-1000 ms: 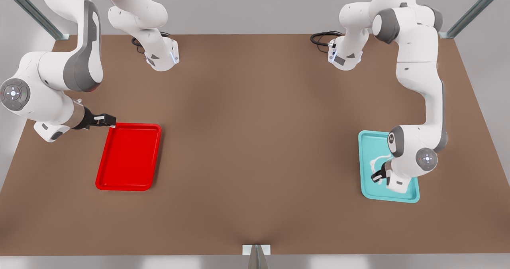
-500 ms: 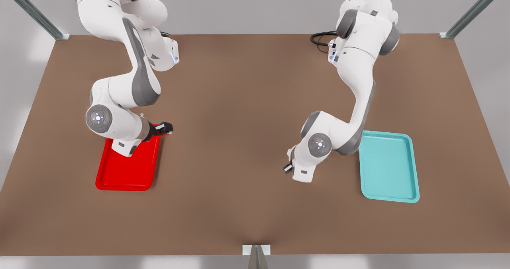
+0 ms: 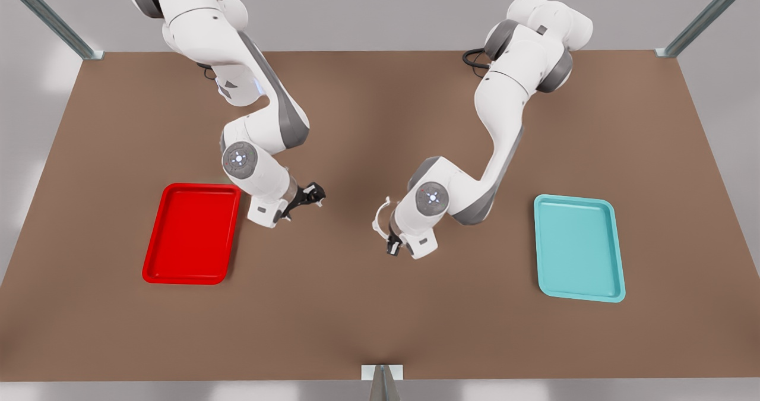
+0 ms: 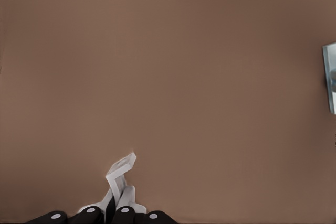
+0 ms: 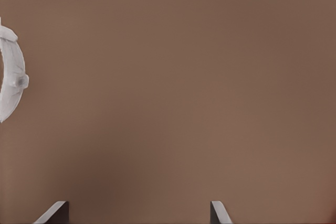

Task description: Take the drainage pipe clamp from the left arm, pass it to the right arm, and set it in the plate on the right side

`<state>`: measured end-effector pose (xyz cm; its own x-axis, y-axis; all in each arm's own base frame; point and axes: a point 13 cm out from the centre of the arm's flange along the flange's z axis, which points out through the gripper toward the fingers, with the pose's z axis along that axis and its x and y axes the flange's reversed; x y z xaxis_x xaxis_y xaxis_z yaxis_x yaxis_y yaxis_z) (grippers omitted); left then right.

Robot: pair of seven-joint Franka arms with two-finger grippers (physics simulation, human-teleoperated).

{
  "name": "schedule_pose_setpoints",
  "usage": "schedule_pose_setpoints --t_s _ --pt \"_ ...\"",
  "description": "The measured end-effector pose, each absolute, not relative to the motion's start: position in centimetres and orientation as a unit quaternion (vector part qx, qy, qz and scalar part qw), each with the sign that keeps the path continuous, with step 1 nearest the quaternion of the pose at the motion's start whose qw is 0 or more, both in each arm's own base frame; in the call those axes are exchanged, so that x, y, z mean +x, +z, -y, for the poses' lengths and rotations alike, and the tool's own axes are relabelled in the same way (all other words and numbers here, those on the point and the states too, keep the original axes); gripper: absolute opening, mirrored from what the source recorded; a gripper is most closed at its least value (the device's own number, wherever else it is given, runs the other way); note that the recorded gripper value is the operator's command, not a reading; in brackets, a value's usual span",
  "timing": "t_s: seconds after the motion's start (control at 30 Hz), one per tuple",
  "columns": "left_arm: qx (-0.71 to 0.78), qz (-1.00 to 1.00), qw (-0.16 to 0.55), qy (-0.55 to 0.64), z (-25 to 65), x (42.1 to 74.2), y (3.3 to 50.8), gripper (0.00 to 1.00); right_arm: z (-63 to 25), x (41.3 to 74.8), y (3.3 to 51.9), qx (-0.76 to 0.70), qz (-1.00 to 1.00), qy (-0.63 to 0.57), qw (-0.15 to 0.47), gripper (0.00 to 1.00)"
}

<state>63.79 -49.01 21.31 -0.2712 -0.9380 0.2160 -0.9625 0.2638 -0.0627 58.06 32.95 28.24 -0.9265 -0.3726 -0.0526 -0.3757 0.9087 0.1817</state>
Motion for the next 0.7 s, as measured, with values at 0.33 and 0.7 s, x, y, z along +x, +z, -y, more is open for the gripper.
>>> schedule_pose_setpoints --t_s 0.33,0.7 --pt "0.678 0.724 0.078 0.104 52.2 63.5 21.3 0.21 -40.6 56.6 26.0 -0.195 -0.973 0.114 0.036 1.00" --pt "0.718 0.684 0.086 0.095 52.9 62.7 20.9 0.21 -44.1 56.5 23.5 -0.189 -0.973 0.120 0.046 1.00"
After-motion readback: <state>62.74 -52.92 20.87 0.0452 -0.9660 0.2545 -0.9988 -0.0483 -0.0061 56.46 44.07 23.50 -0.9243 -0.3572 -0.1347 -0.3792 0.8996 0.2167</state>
